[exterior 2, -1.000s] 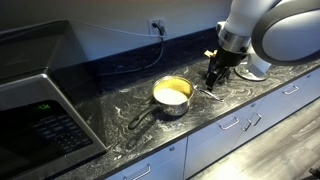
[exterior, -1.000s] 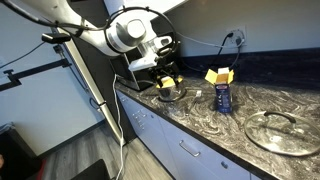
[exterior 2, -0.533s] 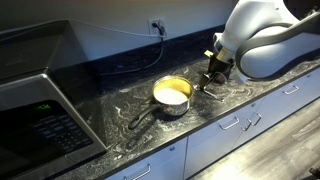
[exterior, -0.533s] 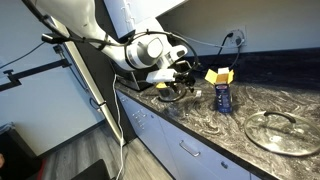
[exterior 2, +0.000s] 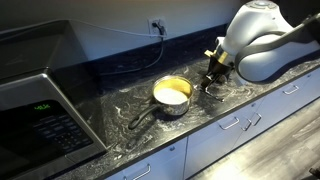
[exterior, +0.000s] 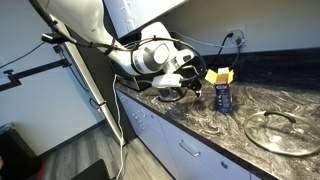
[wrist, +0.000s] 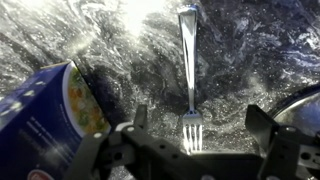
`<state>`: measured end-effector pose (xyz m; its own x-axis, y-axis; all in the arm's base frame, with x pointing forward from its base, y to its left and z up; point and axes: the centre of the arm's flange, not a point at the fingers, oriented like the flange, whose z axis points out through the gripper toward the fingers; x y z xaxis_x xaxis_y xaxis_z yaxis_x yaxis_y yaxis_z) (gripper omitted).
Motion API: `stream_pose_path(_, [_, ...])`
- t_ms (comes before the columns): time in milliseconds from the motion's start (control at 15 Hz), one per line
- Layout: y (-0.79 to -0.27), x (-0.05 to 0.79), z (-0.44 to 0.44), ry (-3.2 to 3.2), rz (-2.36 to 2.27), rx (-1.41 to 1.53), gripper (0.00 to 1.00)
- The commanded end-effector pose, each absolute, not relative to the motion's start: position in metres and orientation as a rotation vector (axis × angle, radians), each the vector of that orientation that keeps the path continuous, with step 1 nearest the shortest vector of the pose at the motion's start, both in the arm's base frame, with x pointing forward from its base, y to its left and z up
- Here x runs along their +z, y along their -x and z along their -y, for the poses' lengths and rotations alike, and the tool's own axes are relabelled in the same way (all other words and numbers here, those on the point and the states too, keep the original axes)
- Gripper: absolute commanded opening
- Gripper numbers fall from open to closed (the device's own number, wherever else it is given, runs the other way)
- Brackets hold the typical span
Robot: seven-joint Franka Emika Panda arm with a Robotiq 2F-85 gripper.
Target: Use the silver fork to stir the contents in the silver pot
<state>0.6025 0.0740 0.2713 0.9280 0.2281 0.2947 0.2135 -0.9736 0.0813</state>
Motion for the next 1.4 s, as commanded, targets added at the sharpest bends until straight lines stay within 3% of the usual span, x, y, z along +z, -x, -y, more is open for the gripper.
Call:
stream_pose_path(0, [-0.604,0.264,-0.067,-3.031,-0.336,0.467,1.00])
stream_pose_path(667, [-0.601,0.230,-0.059,-3.058,-0.321,0.344,1.00])
stream_pose_path(733, [-0.600,0.228,-0.059,-3.060,-0.321,0.337,0.95])
stream_pose_path(800, [-0.600,0.226,-0.059,-3.061,-0.320,0.331,0.74])
stream_pose_path(933, [-0.600,0.223,-0.058,-3.064,-0.316,0.323,0.69])
stream_pose_path(1333, [-0.602,0.228,-0.061,-3.074,-0.311,0.337,0.25])
